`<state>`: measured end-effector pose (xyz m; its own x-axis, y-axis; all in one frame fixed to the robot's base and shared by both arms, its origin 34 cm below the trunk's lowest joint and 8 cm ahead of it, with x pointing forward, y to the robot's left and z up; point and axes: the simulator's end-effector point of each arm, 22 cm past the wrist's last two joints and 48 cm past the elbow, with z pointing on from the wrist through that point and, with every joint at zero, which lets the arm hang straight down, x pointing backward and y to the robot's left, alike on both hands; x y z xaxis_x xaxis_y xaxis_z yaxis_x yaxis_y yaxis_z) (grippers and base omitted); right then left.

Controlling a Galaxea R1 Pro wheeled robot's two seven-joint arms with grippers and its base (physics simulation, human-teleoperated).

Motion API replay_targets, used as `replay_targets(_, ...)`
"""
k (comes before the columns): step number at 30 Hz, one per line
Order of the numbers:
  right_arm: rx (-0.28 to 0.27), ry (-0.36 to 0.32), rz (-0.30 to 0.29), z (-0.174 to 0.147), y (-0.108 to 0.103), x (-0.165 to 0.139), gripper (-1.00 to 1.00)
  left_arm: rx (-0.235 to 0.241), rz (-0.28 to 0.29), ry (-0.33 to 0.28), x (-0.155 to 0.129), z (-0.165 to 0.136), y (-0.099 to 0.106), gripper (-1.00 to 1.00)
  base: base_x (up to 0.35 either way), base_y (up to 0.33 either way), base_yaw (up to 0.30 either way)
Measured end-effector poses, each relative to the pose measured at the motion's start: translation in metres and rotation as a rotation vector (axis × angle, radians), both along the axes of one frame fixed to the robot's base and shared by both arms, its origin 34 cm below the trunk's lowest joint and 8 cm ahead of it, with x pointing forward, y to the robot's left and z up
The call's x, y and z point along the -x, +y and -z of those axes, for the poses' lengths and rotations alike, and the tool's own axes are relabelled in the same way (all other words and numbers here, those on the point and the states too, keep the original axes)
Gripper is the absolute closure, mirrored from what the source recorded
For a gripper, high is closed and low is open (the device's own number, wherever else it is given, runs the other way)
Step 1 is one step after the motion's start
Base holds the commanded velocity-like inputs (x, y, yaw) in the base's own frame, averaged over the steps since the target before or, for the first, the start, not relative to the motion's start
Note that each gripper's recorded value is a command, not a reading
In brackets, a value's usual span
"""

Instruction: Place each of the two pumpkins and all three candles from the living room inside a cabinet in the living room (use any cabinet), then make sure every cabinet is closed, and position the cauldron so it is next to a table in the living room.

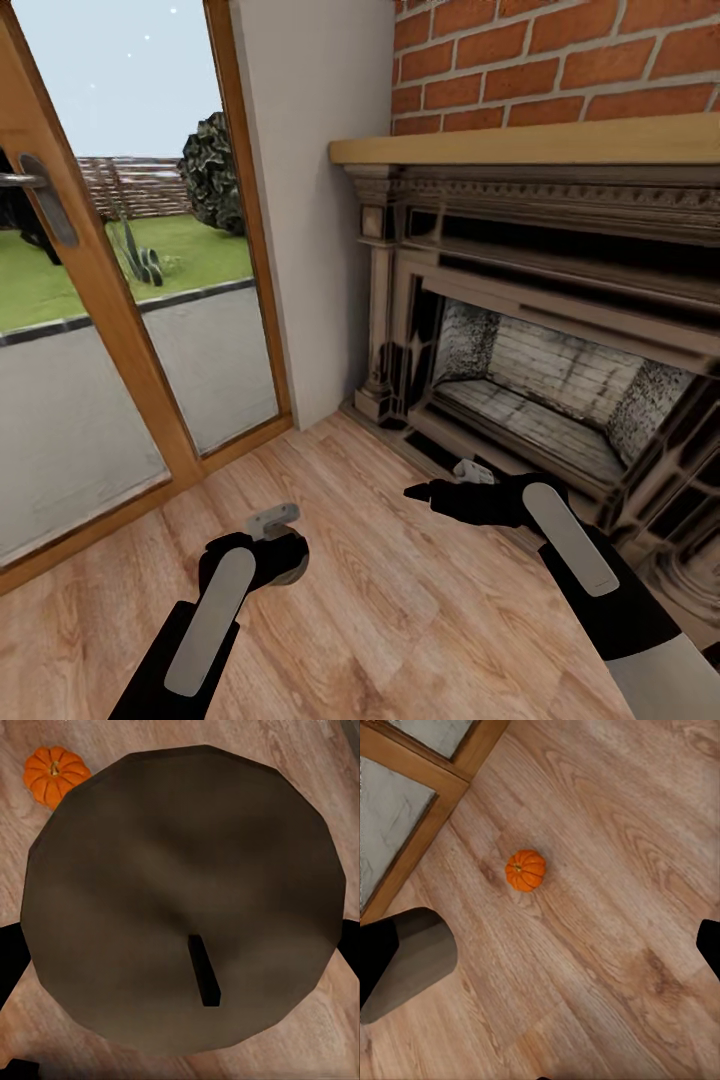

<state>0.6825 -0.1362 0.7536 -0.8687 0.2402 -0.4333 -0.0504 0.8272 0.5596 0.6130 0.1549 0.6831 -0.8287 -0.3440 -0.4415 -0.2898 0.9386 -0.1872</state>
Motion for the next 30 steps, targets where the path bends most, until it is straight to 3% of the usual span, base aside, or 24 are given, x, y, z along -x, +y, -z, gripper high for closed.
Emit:
replay_targets(15, -0.002, 0.003, 0.004, -0.026, 0.0, -0.003, -1.0, -0.002, 0.0, 0.001, -0.003, -0.028, 0.001, 1.0, 0.0, 0.0, -0.097)
replay_targets(30, -0.003, -0.003, 0.004, -0.057, -0.001, -0.005, -1.0, 0.0, 0.0, -0.007, -0.005, -0.058, 0.0, 1.0, 0.0, 0.0, -0.258)
